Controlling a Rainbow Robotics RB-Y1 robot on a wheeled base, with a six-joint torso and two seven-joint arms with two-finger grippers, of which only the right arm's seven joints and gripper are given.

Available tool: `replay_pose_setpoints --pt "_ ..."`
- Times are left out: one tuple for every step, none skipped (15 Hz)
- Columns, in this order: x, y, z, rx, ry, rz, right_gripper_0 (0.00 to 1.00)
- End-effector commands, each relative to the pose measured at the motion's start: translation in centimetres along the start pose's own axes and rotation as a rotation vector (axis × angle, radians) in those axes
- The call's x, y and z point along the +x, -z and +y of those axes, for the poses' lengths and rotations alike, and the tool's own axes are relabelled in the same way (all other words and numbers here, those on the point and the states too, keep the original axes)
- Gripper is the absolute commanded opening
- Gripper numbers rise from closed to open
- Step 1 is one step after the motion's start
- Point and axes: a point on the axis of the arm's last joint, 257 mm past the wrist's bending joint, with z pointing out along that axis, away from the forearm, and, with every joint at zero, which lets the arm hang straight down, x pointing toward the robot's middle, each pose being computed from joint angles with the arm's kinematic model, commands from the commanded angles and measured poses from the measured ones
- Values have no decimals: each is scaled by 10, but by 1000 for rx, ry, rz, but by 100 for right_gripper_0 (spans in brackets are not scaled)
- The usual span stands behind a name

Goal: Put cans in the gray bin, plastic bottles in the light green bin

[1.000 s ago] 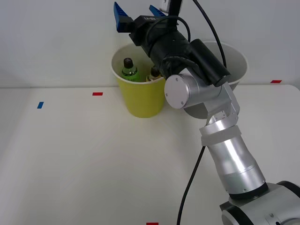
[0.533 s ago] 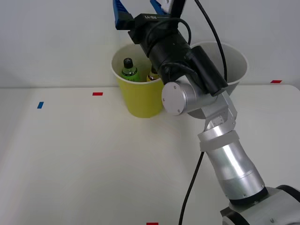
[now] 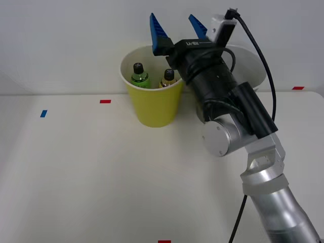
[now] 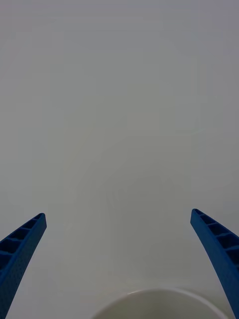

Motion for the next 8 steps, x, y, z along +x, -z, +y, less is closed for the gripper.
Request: replay_pose_setpoints --pt "-6 36 -14 28 26 0 100" --pt "-6 52 -20 43 35 5 100" --pt "-4 65 -26 57 43 17 100" --pt "-3 78 -31 73 48 25 100" --pt "-3 97 -39 98 58 31 100" --pt "-3 114 -44 116 67 39 100" --pt "-1 129 -50 135 71 48 100" --pt "-1 144 -54 148 83 55 100"
